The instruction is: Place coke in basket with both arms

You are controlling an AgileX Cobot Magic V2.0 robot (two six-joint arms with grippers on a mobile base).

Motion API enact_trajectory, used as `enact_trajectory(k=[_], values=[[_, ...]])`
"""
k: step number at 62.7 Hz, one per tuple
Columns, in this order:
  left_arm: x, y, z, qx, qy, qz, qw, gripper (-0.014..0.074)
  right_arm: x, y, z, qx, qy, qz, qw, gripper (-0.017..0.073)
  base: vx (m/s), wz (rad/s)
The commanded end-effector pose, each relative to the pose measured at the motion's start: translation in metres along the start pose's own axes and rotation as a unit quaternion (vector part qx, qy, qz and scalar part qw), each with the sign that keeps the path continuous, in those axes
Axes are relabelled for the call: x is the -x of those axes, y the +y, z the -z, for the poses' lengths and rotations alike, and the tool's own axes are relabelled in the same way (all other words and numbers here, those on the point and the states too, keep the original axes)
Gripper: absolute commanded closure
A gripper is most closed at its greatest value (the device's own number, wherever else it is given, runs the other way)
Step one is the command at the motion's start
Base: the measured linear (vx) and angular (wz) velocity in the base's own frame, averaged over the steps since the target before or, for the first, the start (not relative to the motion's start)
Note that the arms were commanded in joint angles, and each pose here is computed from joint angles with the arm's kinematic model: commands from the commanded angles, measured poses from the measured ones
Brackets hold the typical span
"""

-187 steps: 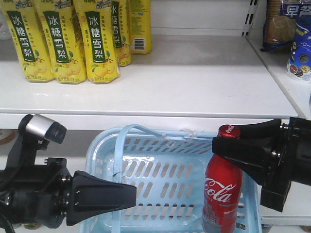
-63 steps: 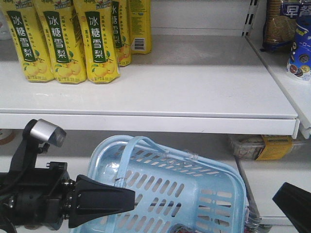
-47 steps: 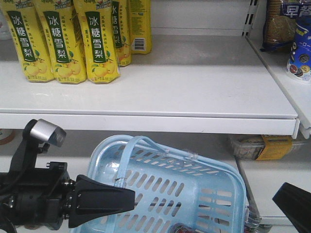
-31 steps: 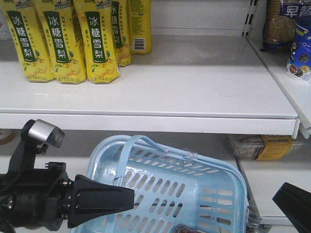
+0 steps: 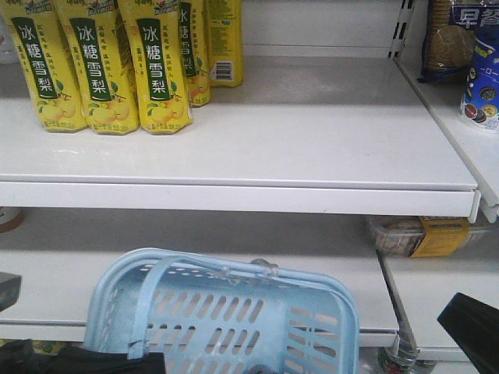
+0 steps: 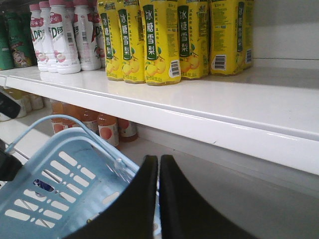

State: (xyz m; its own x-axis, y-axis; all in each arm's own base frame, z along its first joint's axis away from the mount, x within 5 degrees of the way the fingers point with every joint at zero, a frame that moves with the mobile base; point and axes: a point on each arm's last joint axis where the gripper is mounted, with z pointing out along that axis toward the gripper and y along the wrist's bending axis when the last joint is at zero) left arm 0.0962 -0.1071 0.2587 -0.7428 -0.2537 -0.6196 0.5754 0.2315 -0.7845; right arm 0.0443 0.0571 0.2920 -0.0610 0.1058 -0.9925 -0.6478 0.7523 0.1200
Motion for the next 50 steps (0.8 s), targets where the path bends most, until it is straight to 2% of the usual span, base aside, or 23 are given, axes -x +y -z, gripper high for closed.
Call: enact_trajectory(k=[1,9,14,20,26,36,50], values=[[0.009,-0.020,0.013,-0.063,-0.109,-0.038,0.991,0.0600,0.008,-0.002,0.000,-0.015,-0.010,0.010,1.000,0.0564,0.00,0.00],[0.000,-0.016,0.028,-0.037,-0.175,-0.091,0.980,0.0600,0.008,-0.002,0.000,-0.015,-0.010,0.010,1.000,0.0564,0.00,0.00],[-0.006,-0.011,0.035,-0.015,-0.206,-0.106,0.973,0.0600,0.008,-0.002,0.000,-0.015,-0.010,0.010,1.000,0.0564,0.00,0.00],[-0.011,-0.003,0.043,0.019,-0.234,-0.109,0.966,0.0600,0.008,-0.002,0.000,-0.015,-0.010,0.010,1.000,0.0564,0.00,0.00],[-0.015,0.007,0.048,0.066,-0.253,-0.123,0.957,0.0600,0.008,-0.002,0.000,-0.015,-0.010,0.010,1.000,0.0564,0.00,0.00],[-0.014,0.021,0.054,0.142,-0.271,-0.118,0.945,0.0600,0.008,-0.002,0.000,-0.015,-0.010,0.010,1.000,0.0564,0.00,0.00],[-0.012,0.039,0.063,0.261,-0.273,-0.127,0.917,0.0600,0.008,-0.002,0.000,-0.015,-0.010,0.010,1.000,0.0564,0.00,0.00]])
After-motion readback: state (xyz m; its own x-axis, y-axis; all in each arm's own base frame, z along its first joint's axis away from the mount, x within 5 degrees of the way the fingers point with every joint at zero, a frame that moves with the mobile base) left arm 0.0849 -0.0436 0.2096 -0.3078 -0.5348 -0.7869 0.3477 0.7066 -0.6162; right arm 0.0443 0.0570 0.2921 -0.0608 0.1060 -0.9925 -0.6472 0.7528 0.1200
